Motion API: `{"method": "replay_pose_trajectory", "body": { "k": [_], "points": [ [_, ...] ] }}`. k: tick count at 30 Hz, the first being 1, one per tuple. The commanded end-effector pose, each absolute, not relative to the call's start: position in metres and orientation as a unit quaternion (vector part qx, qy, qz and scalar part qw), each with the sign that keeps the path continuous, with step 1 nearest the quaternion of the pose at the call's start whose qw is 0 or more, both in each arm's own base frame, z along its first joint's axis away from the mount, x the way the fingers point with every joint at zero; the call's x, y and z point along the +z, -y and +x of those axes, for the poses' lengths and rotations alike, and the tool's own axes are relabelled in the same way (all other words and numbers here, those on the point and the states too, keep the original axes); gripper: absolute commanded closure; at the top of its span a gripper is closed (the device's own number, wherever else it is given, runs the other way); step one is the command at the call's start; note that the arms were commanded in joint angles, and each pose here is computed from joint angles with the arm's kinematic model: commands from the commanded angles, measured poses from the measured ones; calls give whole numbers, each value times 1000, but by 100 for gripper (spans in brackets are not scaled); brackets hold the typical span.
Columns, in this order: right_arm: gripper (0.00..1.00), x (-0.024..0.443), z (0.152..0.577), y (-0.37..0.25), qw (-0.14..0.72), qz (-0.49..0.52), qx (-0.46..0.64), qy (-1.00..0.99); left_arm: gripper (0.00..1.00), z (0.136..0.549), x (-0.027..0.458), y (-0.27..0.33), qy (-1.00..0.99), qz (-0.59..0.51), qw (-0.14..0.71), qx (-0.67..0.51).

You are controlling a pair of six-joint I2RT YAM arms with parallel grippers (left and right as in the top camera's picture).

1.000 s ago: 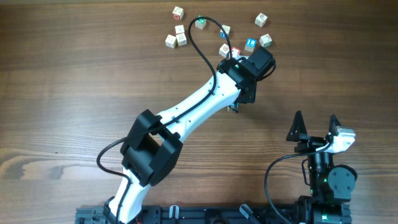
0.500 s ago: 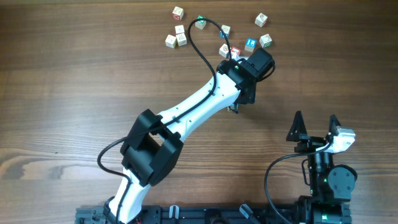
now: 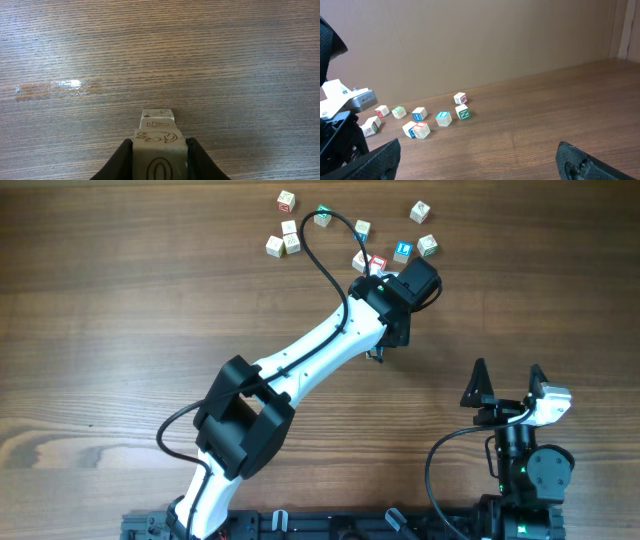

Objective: Form a tower
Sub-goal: 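Lower the cream block with the left gripper onto the stack top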

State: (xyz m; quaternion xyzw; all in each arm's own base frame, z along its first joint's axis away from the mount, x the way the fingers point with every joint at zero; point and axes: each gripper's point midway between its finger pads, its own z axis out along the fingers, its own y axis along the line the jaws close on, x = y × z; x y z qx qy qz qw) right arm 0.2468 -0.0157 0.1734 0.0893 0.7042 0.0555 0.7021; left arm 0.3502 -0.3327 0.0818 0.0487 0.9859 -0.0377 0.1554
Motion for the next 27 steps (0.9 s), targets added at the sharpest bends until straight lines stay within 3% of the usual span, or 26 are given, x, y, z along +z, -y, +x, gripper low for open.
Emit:
{"method": "replay_pose_trajectory", "body": {
  "k": [1, 22, 27],
  "points": [
    [0, 175, 247, 12, 704, 84, 65, -702, 76, 348, 80, 331, -986, 44, 158, -30],
    [0, 175, 247, 12, 704, 84, 65, -702, 75, 346, 80, 330, -987, 45, 153, -29],
    [0, 175, 247, 12, 704, 84, 65, -702, 69, 346, 79, 329, -987, 45, 153, -28]
  ]
}}
